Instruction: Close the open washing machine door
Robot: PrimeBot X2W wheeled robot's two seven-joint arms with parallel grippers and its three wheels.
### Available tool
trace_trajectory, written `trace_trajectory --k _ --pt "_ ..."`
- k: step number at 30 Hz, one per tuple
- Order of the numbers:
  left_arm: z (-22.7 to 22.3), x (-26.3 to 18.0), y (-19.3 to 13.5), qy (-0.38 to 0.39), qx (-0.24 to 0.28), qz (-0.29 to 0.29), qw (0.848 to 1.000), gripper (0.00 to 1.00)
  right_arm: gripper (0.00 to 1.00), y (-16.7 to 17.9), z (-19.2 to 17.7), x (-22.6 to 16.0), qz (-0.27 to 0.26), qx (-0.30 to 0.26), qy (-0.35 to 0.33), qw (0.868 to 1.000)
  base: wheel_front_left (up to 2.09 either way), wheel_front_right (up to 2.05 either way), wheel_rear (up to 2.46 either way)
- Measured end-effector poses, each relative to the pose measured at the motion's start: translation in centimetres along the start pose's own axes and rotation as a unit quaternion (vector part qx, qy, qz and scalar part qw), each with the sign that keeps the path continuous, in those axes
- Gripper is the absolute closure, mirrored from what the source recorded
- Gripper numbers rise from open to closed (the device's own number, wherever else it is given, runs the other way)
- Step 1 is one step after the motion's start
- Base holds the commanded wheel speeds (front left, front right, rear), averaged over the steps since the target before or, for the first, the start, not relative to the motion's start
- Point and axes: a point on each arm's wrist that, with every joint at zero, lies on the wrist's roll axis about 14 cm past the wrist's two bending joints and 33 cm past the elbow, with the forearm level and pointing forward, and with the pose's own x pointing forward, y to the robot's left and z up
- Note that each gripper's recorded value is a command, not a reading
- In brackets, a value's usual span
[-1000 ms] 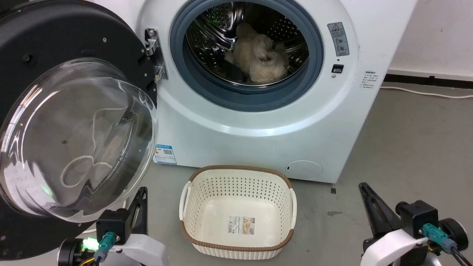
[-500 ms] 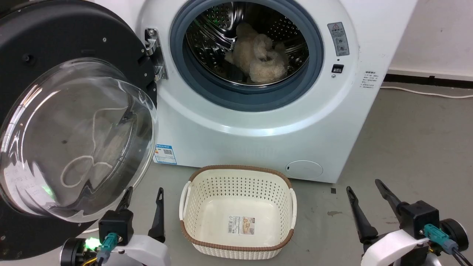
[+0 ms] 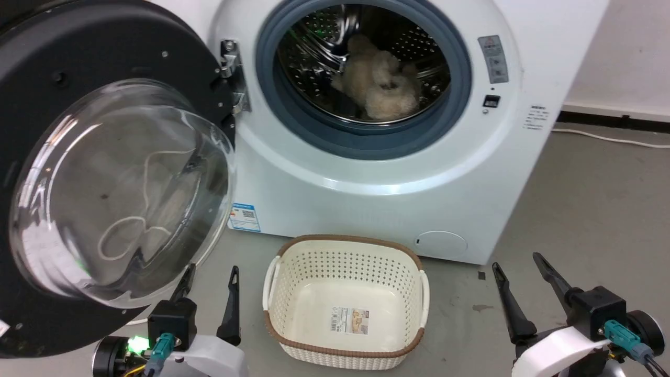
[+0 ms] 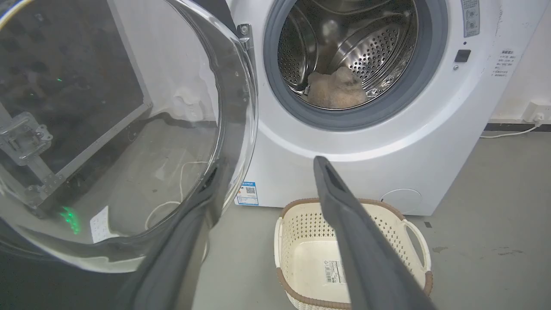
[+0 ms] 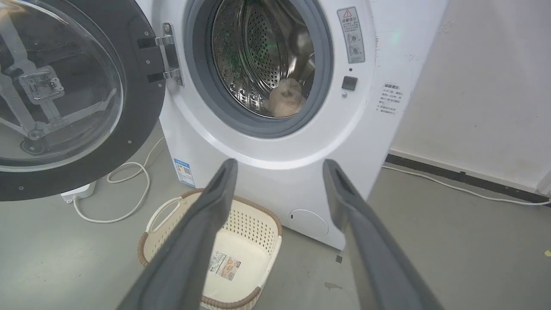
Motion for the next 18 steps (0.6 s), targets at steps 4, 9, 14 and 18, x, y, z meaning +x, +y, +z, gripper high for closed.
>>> trace_trajectory --k 4,9,14,18 --pt "0.1 -0.4 0.5 -0.004 0.002 0.008 1.000 0.00 0.00 0.9 0.2 0.4 0.013 0.001 -0.005 1.000 0.00 0.00 0.00" --pt "0.2 -1.2 1.6 -0.008 0.006 0.023 1.000 0.00 0.00 2.2 0.2 0.8 0.034 0.005 -0.008 0.999 0.00 0.00 0.00" --pt "0.3 -2.1 2.7 -0.012 0.010 0.041 0.999 0.00 0.00 3.9 0.2 1.4 0.059 0.009 -0.011 0.998 0.00 0.00 0.00" --pt "0.4 -2.6 3.6 -0.016 0.012 0.057 0.998 0.00 0.00 5.3 0.1 1.7 0.081 0.011 -0.011 0.997 0.00 0.00 0.00"
